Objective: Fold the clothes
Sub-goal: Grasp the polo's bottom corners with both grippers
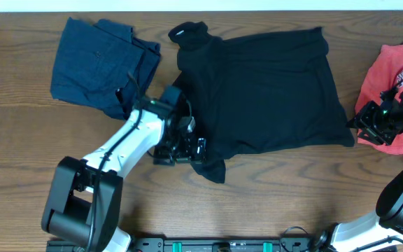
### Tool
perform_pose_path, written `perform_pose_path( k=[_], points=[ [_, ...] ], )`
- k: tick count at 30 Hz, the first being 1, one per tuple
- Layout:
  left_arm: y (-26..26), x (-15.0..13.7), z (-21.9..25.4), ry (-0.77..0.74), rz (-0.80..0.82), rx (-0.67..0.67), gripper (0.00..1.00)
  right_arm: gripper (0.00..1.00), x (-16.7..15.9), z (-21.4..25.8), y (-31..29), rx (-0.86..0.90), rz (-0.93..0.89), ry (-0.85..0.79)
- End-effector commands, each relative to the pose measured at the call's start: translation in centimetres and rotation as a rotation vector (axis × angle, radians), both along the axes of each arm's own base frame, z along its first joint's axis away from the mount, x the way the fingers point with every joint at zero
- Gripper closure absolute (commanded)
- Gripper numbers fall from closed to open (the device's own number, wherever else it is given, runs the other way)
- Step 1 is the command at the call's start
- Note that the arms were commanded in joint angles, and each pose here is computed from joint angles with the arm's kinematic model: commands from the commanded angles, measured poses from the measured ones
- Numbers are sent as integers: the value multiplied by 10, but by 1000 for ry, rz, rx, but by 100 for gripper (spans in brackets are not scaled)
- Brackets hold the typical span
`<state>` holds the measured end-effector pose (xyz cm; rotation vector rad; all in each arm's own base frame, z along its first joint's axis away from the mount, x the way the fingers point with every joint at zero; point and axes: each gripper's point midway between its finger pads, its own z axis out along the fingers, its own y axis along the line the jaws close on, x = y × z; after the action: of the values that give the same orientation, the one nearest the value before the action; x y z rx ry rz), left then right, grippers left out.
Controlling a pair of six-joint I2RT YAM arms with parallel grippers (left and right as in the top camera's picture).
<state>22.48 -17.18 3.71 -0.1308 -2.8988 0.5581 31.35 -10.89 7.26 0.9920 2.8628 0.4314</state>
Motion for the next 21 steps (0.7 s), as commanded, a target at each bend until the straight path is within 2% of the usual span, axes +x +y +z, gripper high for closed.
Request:
perform_pose_path(
  k=[1,4,7,8,12,13,17,21],
  points=[
    [0,-9,-14,41,95,6,5,57,0,-3,4,17,13,2],
    [-2,-4,-28,35,150,3,15,56,2,-3,5,25,14,-7],
    [-7,7,-36,5,187,-13,32,56,3,-3,5,25,14,-10],
    [-8,12,-36,-10,190,-21,41,56,2,-3,5,25,14,-9],
    [-7,17,-34,-15,205,-24,91,55,2,-3,5,25,14,-9],
    [-4,16,-33,-3,213,-17,94,55,2,-3,5,25,14,-9],
    [19,15,-16,66,229,21,94,55,2,-3,5,25,14,-9],
    [51,29,19,78,214,85,94,55,2,-3,5,25,14,-9]
  ],
)
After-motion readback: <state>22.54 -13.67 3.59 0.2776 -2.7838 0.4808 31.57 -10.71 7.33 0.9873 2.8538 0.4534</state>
